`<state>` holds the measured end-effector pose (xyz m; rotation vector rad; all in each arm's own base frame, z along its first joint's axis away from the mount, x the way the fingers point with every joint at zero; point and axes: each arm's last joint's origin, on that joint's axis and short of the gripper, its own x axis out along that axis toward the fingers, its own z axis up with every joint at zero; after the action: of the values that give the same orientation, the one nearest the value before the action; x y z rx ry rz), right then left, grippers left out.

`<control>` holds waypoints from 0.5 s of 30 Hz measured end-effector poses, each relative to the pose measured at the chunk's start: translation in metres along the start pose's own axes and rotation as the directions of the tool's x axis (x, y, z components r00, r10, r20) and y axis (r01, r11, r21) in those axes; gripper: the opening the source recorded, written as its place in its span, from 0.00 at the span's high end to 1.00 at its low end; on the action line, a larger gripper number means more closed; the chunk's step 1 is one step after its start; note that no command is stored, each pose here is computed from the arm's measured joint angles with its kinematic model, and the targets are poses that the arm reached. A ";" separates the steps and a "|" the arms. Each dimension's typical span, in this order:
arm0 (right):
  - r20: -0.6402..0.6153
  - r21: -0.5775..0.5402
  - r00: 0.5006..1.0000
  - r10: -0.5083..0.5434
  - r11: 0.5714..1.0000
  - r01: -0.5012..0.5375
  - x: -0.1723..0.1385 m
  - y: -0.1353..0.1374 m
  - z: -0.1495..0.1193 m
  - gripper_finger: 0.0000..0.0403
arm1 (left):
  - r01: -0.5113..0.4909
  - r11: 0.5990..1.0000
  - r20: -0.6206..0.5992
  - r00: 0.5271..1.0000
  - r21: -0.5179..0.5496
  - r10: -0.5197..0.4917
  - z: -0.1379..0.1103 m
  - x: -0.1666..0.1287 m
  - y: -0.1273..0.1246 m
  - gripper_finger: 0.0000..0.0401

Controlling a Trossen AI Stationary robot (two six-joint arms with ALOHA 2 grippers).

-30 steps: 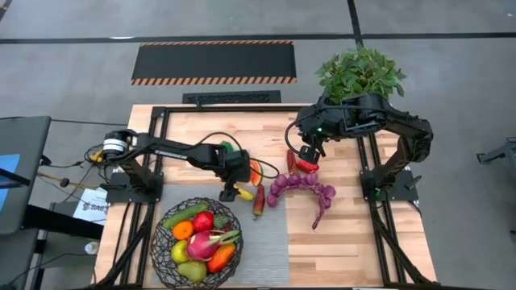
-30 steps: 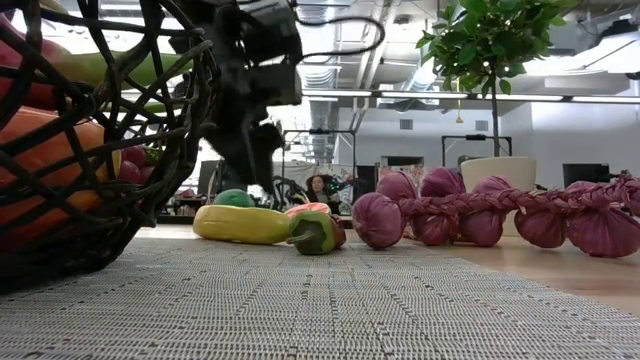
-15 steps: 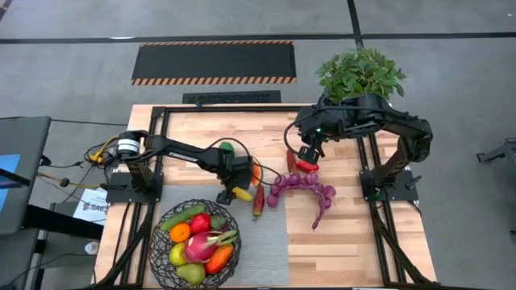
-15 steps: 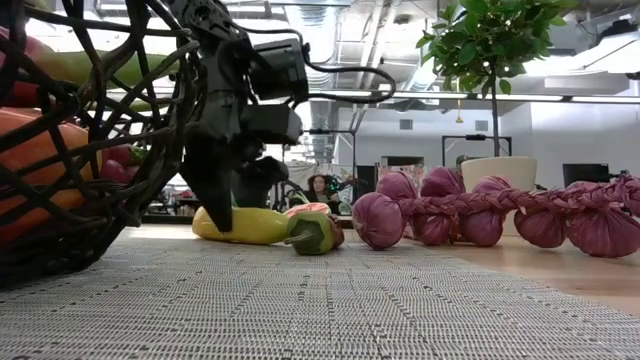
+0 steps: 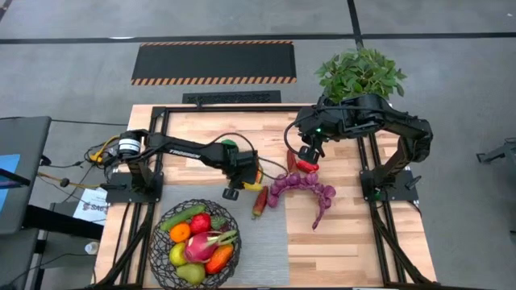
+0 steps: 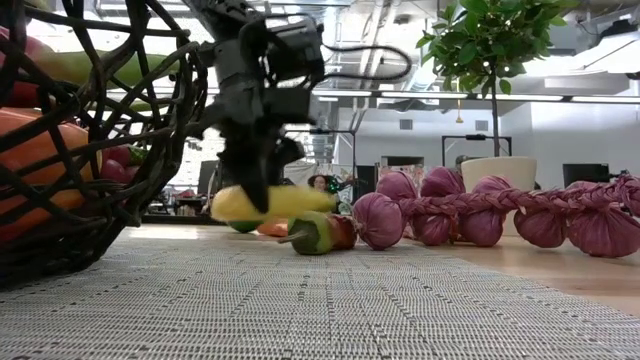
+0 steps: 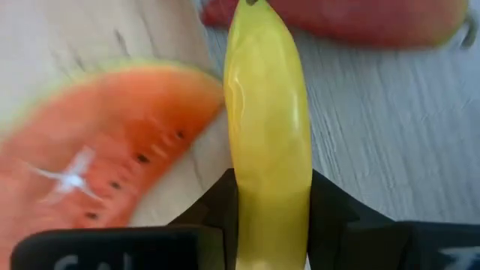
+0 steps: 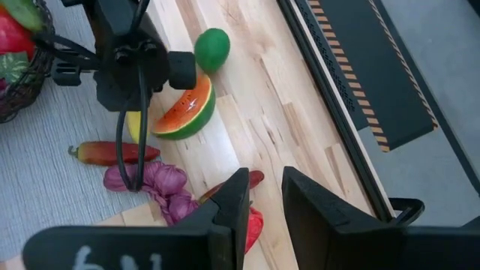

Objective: Build produce basket
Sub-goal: Put the banana into the black wire basket

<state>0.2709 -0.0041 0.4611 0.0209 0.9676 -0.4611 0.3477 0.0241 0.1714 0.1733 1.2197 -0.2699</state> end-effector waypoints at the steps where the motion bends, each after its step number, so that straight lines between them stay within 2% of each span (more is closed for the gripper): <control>1: 0.000 0.000 1.000 0.000 1.000 0.000 0.000 0.000 0.000 0.74 | 0.000 1.000 0.005 1.000 -0.006 0.000 0.003 -0.004 0.002 0.81; 10: 0.011 -0.043 1.000 0.003 0.999 -0.003 -0.004 -0.002 -0.002 0.74 | -0.018 0.990 0.001 1.000 -0.137 0.019 0.025 -0.048 0.022 0.81; 15: 0.046 -0.061 0.999 0.012 0.998 -0.009 -0.019 -0.010 -0.007 0.74 | -0.111 0.985 -0.046 0.993 -0.135 0.106 0.040 -0.085 0.024 0.81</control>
<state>0.2524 -0.0045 0.4734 -0.0398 0.9354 -0.4203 0.3640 0.0458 0.2651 0.1254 1.2577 -0.0871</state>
